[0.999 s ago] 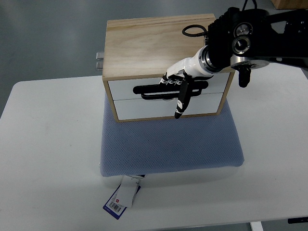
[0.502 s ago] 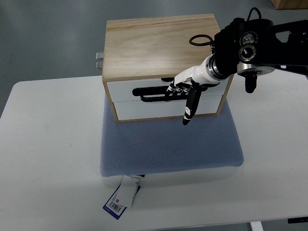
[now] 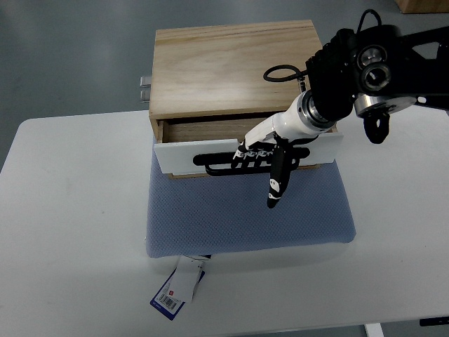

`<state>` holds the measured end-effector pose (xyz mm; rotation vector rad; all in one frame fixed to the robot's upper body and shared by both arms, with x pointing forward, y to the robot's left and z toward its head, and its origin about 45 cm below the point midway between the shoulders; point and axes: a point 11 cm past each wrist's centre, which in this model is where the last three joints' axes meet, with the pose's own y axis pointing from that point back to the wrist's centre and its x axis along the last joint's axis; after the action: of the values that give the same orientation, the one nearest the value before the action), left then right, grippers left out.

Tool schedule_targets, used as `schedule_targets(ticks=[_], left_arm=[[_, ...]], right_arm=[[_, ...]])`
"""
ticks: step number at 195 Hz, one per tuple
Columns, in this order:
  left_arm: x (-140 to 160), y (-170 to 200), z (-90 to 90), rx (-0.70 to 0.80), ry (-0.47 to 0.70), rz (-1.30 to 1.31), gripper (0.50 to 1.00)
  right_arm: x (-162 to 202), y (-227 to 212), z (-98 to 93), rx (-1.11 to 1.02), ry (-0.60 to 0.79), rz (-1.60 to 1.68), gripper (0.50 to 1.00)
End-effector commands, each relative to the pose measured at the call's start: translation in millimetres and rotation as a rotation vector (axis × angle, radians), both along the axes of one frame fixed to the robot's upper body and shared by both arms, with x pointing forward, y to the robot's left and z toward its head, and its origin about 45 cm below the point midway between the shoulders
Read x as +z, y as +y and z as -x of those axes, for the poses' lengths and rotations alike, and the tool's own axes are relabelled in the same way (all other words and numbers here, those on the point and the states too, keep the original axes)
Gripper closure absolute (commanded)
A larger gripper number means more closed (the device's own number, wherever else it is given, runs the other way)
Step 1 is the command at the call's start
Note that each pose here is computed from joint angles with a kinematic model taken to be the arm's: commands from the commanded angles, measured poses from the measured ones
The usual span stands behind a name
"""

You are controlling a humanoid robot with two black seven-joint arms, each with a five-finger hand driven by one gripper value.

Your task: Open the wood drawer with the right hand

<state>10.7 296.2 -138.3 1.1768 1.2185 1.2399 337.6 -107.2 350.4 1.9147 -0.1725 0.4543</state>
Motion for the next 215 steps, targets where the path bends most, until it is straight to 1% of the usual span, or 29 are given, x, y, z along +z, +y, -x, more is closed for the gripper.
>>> schedule_targets(ticks=[1, 53, 81, 109, 137, 147, 156, 158, 166, 175, 179, 180, 182, 191, 192, 193, 194, 197, 200, 201, 202, 204, 205, 210, 215], left_arm=[[0.0, 0.6, 0.0, 0.000, 0.000, -0.002, 0.500], [0.0, 1.2, 0.0, 0.000, 0.000, -0.007, 0.500], [0.0, 1.3, 0.0, 0.001, 0.000, -0.009, 0.500], [0.0, 1.3, 0.0, 0.001, 0.000, -0.009, 0.500], [0.0, 1.3, 0.0, 0.001, 0.000, -0.009, 0.500], [0.0, 1.5, 0.0, 0.001, 0.000, -0.010, 0.500], [0.0, 1.5, 0.0, 0.001, 0.000, -0.010, 0.500], [0.0, 1.5, 0.0, 0.001, 0.000, -0.010, 0.500], [0.0, 1.5, 0.0, 0.001, 0.000, -0.010, 0.500], [0.0, 1.5, 0.0, 0.001, 0.000, -0.010, 0.500], [0.0, 1.5, 0.0, 0.001, 0.000, -0.010, 0.500], [0.0, 1.5, 0.0, 0.001, 0.000, -0.010, 0.500], [0.0, 1.5, 0.0, 0.001, 0.000, -0.010, 0.500], [0.0, 1.5, 0.0, 0.001, 0.000, -0.010, 0.500], [0.0, 1.0, 0.0, 0.001, 0.000, -0.009, 0.500], [0.0, 1.0, 0.0, 0.001, 0.000, -0.009, 0.500], [0.0, 1.0, 0.0, 0.001, 0.000, -0.009, 0.500], [0.0, 1.0, 0.0, 0.001, 0.000, -0.009, 0.500], [0.0, 1.0, 0.0, 0.001, 0.000, -0.009, 0.500], [0.0, 1.0, 0.0, 0.001, 0.000, -0.009, 0.500], [0.0, 0.4, 0.0, 0.000, 0.000, -0.007, 0.500], [0.0, 0.4, 0.0, 0.000, 0.000, -0.007, 0.500], [0.0, 0.4, 0.0, 0.000, 0.000, -0.007, 0.500], [0.0, 0.4, 0.0, 0.000, 0.000, -0.007, 0.500], [0.0, 0.4, 0.0, 0.000, 0.000, -0.007, 0.500]], right_arm=[[2.0, 0.2, 6.7, 0.020, 0.020, -0.005, 0.560], [0.5, -6.5, 25.8, 0.073, 0.093, 0.000, 0.560], [8.2, -5.2, 35.4, 0.111, 0.124, -0.004, 0.560], [15.5, -5.8, 38.7, 0.132, 0.146, -0.010, 0.560], [30.3, 2.7, 39.2, 0.150, 0.119, -0.038, 0.560], [38.8, 4.8, 35.8, 0.146, 0.097, -0.058, 0.558], [53.1, 6.1, 30.2, 0.135, 0.063, -0.095, 0.558], [62.3, 5.6, 25.8, 0.125, 0.040, -0.118, 0.558], [74.6, 2.8, 18.7, 0.102, 0.010, -0.150, 0.558], [94.5, -6.5, 3.1, 0.046, -0.050, -0.196, 0.558], [99.0, -8.2, 0.0, 0.035, -0.061, -0.207, 0.558], [103.3, -11.5, -4.6, 0.016, -0.072, -0.219, 0.558], [108.0, -14.0, -7.8, 0.003, -0.085, -0.230, 0.558], [108.1, -14.0, -7.9, 0.003, -0.085, -0.230, 0.558], [134.0, -35.2, -31.2, -0.101, -0.148, -0.304, 0.558], [134.3, -35.4, -31.5, -0.103, -0.148, -0.305, 0.558], [138.9, -40.7, -36.5, -0.126, -0.161, -0.320, 0.556], [142.1, -45.9, -41.0, -0.149, -0.169, -0.333, 0.556], [146.9, -56.6, -49.7, -0.195, -0.184, -0.357, 0.556], [147.0, -56.7, -49.8, -0.195, -0.184, -0.357, 0.556], [148.3, -61.1, -53.7, -0.216, -0.188, -0.369, 0.556], [148.3, -61.2, -53.7, -0.216, -0.188, -0.370, 0.556], [149.2, -66.6, -58.2, -0.241, -0.191, -0.382, 0.556], [149.9, -76.1, -66.5, -0.286, -0.195, -0.408, 0.556], [150.4, -91.9, -79.4, -0.361, -0.200, -0.451, 0.556]])
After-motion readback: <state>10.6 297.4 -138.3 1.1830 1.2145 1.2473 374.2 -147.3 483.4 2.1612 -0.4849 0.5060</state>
